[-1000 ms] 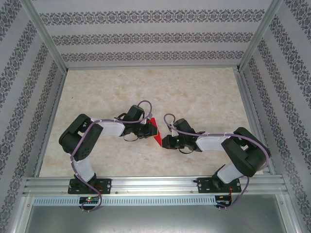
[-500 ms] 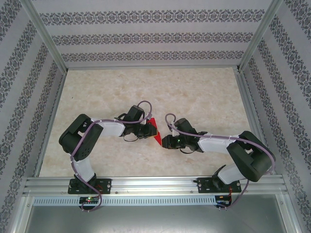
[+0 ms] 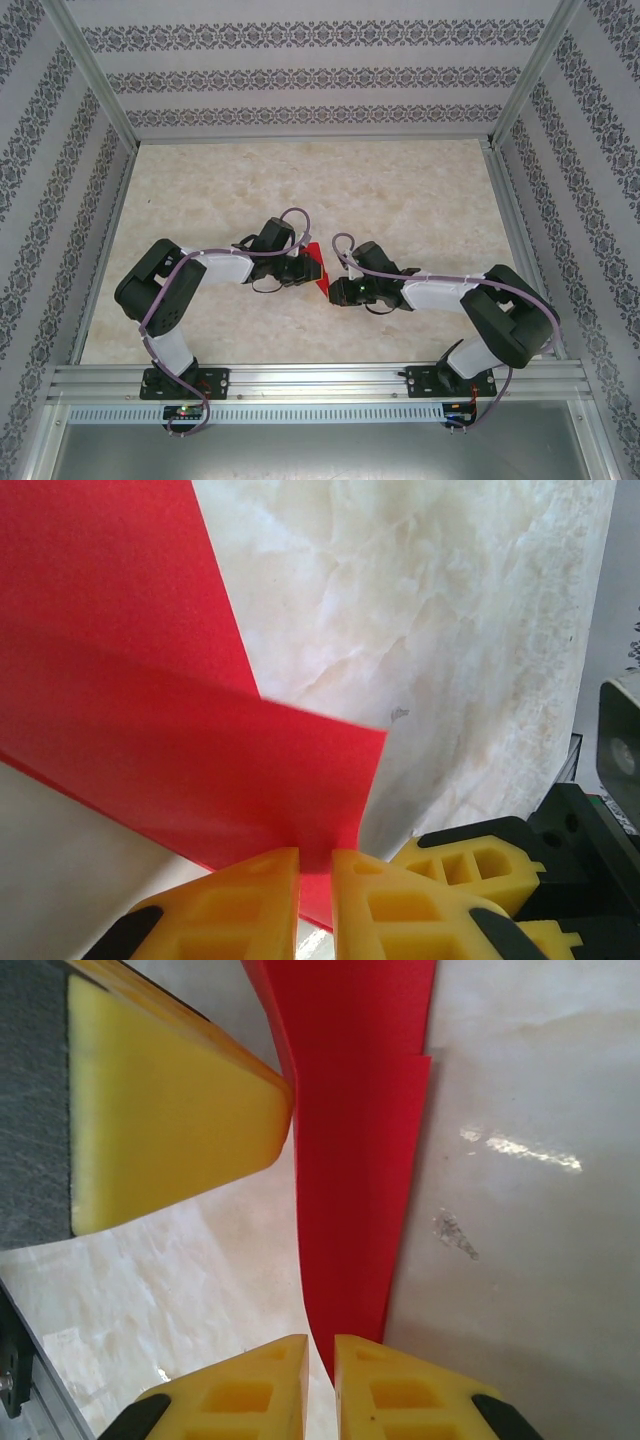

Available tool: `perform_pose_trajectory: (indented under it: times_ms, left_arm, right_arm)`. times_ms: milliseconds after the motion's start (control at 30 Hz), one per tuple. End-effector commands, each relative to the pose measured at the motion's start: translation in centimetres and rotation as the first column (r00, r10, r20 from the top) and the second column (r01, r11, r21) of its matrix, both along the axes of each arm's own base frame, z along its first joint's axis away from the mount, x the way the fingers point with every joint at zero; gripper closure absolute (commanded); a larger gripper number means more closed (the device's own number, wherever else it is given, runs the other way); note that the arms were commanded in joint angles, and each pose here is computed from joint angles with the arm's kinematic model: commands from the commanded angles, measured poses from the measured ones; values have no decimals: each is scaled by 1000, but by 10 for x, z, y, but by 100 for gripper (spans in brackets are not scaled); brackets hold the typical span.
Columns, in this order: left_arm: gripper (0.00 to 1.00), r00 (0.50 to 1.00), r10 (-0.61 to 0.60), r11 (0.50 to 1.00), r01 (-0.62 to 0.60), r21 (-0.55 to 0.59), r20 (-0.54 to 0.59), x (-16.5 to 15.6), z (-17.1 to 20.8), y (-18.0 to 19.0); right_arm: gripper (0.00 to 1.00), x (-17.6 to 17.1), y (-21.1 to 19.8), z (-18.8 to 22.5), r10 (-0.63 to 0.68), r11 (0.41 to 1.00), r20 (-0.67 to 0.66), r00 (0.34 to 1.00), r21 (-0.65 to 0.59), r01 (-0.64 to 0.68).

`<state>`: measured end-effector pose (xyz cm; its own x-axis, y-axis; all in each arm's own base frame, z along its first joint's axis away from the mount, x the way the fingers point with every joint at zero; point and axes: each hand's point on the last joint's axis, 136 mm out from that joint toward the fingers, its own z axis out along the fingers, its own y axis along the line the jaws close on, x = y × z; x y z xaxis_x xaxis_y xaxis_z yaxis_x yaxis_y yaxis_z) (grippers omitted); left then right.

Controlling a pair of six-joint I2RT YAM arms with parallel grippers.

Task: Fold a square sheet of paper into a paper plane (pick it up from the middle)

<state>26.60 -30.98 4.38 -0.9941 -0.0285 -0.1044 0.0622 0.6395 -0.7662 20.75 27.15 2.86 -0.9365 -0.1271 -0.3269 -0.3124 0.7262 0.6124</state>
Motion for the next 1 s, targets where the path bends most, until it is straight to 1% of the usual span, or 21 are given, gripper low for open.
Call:
perform_pose_trajectory:
  times_ms: [0, 300, 467, 533, 733, 967]
  left_arm:
    - [83, 1000, 3, 1000, -3, -4, 10, -3, 5, -1]
    - [83, 1000, 5, 1000, -5, 4, 4, -5, 2, 1]
    - [83, 1000, 7, 1000, -7, 11, 2, -5, 0, 1]
    - [83, 1000, 7, 1000, -7, 12, 2, -4, -1, 1]
    - [83, 1000, 5, 1000, -5, 17, 2, -1, -2, -1]
    - [83, 1000, 13, 999, -13, 36, -14, 3, -6, -2]
  right_arm:
    - [85, 6, 7, 5, 20, 1000, 39, 999, -7, -20]
    - [88, 3, 7, -9, 37, 998, 21, 999, -53, -36]
    - [90, 1, 9, -11, 48, 997, 11, 999, -53, -48]
    - [90, 2, 8, -11, 46, 997, 12, 999, -58, -45]
    - [82, 8, 5, 5, 32, 997, 68, 997, -66, -27]
    - [79, 9, 4, 1, 52, 993, 74, 996, -114, -43]
